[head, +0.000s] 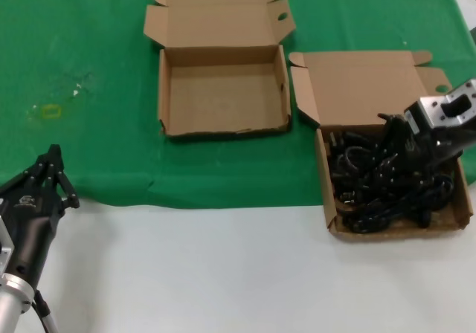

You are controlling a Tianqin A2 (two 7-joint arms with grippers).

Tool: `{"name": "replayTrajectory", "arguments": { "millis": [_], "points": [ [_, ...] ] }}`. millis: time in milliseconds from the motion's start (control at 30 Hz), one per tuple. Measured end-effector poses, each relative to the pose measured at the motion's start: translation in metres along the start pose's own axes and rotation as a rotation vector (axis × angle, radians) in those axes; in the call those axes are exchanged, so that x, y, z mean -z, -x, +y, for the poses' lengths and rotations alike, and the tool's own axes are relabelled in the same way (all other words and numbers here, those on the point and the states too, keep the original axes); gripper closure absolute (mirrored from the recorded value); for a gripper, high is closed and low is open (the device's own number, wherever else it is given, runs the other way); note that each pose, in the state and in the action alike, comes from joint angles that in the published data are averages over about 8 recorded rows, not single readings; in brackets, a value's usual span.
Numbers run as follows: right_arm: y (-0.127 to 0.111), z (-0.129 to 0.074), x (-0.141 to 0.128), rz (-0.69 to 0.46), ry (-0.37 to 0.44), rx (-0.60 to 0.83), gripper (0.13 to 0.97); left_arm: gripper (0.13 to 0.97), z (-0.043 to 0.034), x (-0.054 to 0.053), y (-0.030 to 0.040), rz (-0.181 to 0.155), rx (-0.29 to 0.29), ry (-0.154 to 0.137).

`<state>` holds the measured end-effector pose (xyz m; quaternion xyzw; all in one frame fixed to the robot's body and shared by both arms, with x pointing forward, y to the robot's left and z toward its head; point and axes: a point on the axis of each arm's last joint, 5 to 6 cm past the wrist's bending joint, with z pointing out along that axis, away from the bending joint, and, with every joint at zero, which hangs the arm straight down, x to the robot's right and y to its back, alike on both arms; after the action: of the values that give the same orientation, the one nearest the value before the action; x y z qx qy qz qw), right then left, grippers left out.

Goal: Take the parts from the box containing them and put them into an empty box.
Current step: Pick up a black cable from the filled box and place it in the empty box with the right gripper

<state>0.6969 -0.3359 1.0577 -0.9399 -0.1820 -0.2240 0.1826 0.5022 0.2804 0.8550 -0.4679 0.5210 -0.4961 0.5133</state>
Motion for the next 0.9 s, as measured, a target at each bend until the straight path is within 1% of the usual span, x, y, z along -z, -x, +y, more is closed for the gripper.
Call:
{"name": "replayTrajectory", "arguments": {
  "millis": [67,500,667,900],
  "points": [
    [-0.002,-0.002,0.004,0.003,-0.005,-0.009,0.904,0.953,0.0000,0.000,0.0000,0.000,0.000,0.000],
    [-0.016,-0.022,0.017,0.031,-0.042,-0.030,0.907,0.953,0.0000,0.000,0.0000,0.000,0.000,0.000],
    [-0.027,-0.029,0.017,0.050,-0.056,-0.026,0.908,0.953,0.0000,0.000,0.0000,0.000,0.000,0.000],
    [-0.048,-0.043,0.012,0.079,-0.074,-0.007,0.909,0.953,0.0000,0.000,0.0000,0.000,0.000,0.000]
  ]
}}
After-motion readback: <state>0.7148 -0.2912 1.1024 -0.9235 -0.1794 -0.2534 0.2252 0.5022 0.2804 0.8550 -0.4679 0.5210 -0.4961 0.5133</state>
